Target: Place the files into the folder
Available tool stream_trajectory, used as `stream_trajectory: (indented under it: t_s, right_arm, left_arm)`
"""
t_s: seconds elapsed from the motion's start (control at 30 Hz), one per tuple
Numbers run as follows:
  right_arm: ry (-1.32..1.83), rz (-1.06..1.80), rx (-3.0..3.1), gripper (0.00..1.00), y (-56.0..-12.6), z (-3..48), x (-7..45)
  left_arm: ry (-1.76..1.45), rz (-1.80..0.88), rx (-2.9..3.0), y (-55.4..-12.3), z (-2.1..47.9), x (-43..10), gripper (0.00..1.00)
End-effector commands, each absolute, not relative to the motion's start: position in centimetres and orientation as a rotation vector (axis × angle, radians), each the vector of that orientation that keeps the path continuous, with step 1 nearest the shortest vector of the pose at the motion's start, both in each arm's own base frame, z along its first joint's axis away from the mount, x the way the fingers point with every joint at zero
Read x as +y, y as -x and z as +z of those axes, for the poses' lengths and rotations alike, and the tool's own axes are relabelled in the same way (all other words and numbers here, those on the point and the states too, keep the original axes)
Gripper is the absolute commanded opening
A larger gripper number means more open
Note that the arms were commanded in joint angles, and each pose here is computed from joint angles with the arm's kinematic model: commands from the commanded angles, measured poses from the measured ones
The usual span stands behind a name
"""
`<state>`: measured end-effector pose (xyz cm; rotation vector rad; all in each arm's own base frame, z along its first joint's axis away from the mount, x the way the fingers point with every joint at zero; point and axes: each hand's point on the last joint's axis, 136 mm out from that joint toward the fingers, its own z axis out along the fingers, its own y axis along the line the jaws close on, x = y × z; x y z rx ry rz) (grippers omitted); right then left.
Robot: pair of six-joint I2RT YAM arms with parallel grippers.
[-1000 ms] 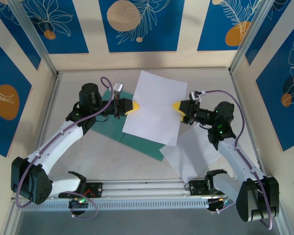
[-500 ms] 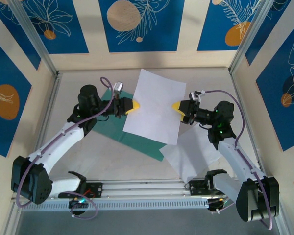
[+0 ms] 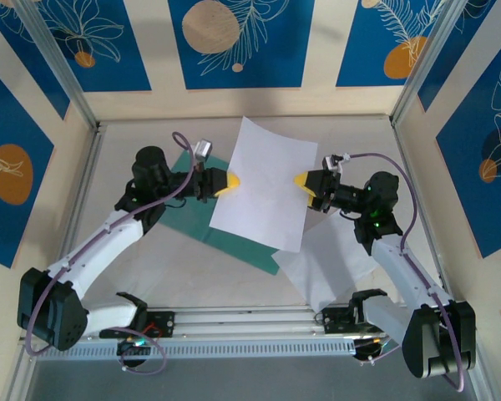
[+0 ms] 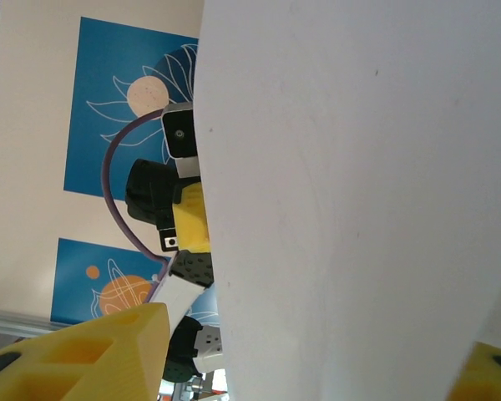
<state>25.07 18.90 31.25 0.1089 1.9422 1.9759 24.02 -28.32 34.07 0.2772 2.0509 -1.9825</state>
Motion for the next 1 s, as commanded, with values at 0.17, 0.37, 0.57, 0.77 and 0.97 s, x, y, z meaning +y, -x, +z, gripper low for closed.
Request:
stream_trajectory:
  t_s: [0.17,0.37,0.57,0.77,0.97]
  right_arm:
    - [-0.051,1.955,1.911,0.51,-25.4,32.8,19.1]
    - [-0.04,1.951,1.918,0.45,-25.3,32.7,19.3]
    - [-0.043,1.942,1.925,0.18,-25.3,32.5,19.3]
    - [-0.037,1.934,1.935,0.05,-25.2,32.3,19.3]
    - [-0.028,1.888,1.967,0.03,-24.8,32.2,19.1]
  left_arm:
    - [-0.394,-1.982,2.006,-22.6,34.8,-28.4,0.0]
    - [-0.369,-1.895,2.031,-23.0,34.5,-28.1,0.0]
    - [-0.375,-1.878,2.039,-23.0,34.6,-28.0,0.0]
    - [-0.356,-1.864,2.054,-23.3,34.2,-28.0,0.0]
    - [-0.331,-1.781,2.099,-23.9,33.2,-27.5,0.59]
